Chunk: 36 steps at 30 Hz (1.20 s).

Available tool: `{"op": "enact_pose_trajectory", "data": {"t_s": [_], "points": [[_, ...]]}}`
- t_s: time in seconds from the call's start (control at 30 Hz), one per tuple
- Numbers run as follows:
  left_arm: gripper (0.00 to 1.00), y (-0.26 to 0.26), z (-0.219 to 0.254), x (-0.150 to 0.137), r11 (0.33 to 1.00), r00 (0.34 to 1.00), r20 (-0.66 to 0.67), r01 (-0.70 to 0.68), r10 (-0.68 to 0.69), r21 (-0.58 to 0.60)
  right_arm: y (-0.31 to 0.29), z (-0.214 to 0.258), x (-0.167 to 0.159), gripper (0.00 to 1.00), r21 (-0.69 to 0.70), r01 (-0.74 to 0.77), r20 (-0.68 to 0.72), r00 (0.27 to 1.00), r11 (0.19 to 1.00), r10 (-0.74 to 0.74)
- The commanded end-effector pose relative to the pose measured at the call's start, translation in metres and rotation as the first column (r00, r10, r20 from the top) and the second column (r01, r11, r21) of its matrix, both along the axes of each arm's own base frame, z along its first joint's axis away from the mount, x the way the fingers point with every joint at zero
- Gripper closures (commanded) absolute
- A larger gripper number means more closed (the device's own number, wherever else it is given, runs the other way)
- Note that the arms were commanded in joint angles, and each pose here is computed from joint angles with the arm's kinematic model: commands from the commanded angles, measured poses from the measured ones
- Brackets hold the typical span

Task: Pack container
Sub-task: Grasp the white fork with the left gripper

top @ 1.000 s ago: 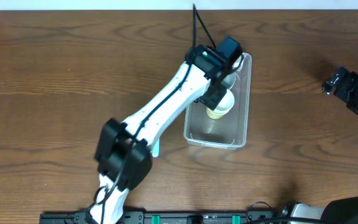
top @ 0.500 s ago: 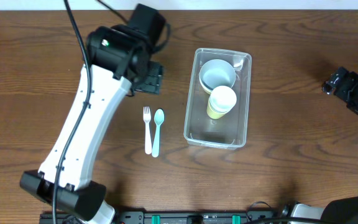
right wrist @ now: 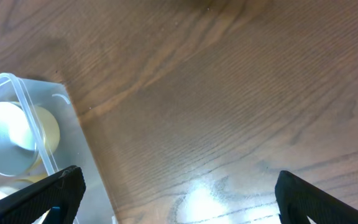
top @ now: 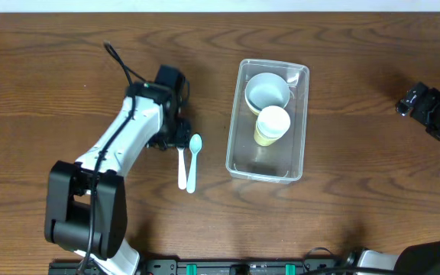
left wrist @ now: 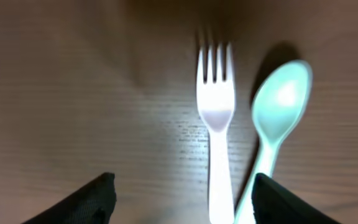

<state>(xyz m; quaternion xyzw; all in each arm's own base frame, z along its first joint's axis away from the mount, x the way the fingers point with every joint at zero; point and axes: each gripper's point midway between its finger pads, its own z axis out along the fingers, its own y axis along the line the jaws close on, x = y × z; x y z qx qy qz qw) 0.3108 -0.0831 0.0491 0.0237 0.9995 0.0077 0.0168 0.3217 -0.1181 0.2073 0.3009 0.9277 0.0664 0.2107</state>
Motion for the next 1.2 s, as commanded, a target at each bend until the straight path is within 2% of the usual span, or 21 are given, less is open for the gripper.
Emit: {"op": "enact_pose_trajectory", "data": {"t_s": [0.0, 0.17, 0.3, 0.67, 0.77, 1.03, 1.17], "points": [[0.33, 0.001, -0.021, -0.015, 1.0, 0.999, -0.035, -0.012, 0.011, -0.017, -0.002, -0.001, 0.0, 0.01, -0.006, -0.006, -0.005, 1.0, 1.0, 0.006], [0.34, 0.0, -0.042, -0.02, 1.0, 1.0, -0.012, -0.007, 0.007, -0.029, -0.002, -0.001, 0.0, 0.01, -0.006, -0.006, -0.005, 1.0, 1.0, 0.006], [0.38, -0.003, -0.045, -0.022, 0.999, 1.0, -0.018, 0.005, -0.006, -0.037, -0.002, -0.001, 0.0, 0.01, -0.006, -0.006, -0.005, 1.0, 1.0, 0.006], [0.4, -0.009, -0.054, -0.021, 0.999, 1.0, -0.029, 0.009, -0.01, -0.054, -0.002, -0.001, 0.0, 0.01, -0.006, -0.006, -0.005, 1.0, 1.0, 0.006], [0.51, -0.009, -0.057, -0.02, 0.999, 1.0, -0.031, -0.006, 0.004, -0.054, -0.002, -0.001, 0.0, 0.01, -0.006, -0.006, -0.005, 1.0, 1.0, 0.006], [0.94, -0.01, -0.057, -0.02, 0.998, 0.999, -0.029, -0.024, 0.022, -0.058, -0.002, -0.001, 0.0, 0.01, -0.006, -0.007, -0.005, 1.0, 1.0, 0.006], [0.94, -0.01, -0.049, -0.021, 0.998, 0.999, -0.041, -0.02, 0.018, -0.053, -0.002, -0.001, 0.0, 0.01, -0.006, -0.006, -0.005, 1.0, 1.0, 0.006]]}}
